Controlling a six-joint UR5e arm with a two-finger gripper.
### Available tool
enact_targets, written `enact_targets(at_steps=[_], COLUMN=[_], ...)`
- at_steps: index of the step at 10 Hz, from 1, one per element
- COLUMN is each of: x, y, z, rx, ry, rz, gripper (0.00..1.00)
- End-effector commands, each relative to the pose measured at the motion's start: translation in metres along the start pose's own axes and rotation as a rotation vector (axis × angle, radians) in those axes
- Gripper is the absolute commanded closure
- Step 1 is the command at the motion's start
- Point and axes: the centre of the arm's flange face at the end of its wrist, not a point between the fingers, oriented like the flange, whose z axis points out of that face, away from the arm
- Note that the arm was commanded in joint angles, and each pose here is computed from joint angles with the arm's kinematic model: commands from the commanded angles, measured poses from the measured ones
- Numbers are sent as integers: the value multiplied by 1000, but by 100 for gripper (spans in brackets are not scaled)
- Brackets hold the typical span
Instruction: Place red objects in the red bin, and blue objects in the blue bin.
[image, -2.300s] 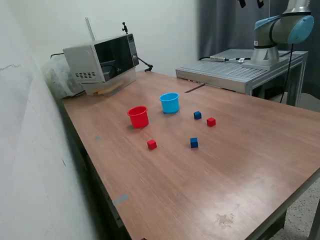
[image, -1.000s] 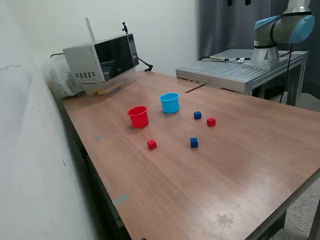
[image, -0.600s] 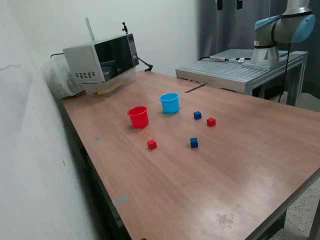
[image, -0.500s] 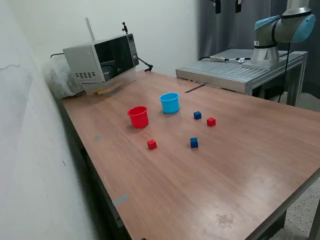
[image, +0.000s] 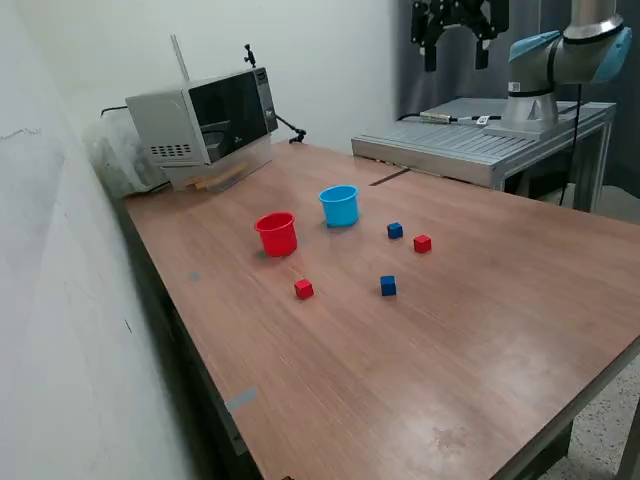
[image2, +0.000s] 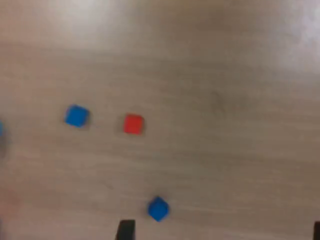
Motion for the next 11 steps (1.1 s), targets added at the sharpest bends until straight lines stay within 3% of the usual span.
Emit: enact_targets(at_steps=[1,3,11], x=[42,29,-49], y=[71,92,159], z=[92,143,193], rx=[13,23,-12], ry=[21,18,10], rz=[-48,-27,-14], gripper=[0,0,0])
